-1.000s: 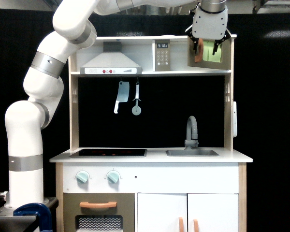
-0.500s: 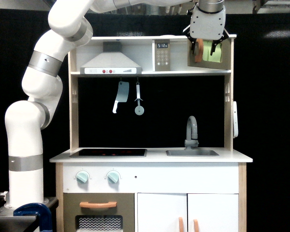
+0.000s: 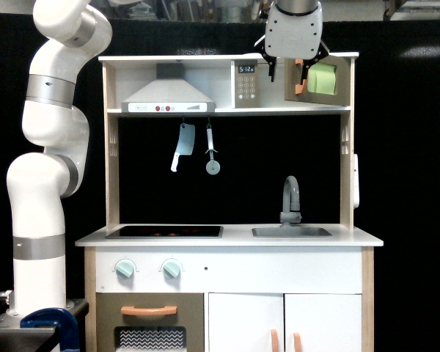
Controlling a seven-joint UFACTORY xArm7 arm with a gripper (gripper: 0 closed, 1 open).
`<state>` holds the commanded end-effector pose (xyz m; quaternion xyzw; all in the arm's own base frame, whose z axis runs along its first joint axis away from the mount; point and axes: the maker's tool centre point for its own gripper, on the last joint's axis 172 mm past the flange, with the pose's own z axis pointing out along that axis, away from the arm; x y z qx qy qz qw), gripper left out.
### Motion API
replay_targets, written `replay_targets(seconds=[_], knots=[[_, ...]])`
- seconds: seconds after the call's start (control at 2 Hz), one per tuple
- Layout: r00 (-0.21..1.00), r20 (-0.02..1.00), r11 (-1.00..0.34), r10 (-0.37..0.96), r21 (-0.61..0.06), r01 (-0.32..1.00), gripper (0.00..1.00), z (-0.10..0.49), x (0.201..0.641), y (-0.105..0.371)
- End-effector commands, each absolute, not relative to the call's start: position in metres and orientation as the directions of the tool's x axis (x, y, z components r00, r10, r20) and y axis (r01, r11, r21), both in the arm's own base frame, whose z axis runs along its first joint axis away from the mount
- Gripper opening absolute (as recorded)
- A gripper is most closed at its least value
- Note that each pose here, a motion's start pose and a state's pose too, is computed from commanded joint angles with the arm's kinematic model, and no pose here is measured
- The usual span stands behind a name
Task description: Open the oven door
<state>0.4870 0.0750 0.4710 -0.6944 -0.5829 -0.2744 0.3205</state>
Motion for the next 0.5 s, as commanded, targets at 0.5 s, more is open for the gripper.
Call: replay_targets(seconds=[0.5], knots=[[0.170,0.755,-0.115,0.634,-0.125,0.985,1.00,0.4440,0.4380,0.0170]])
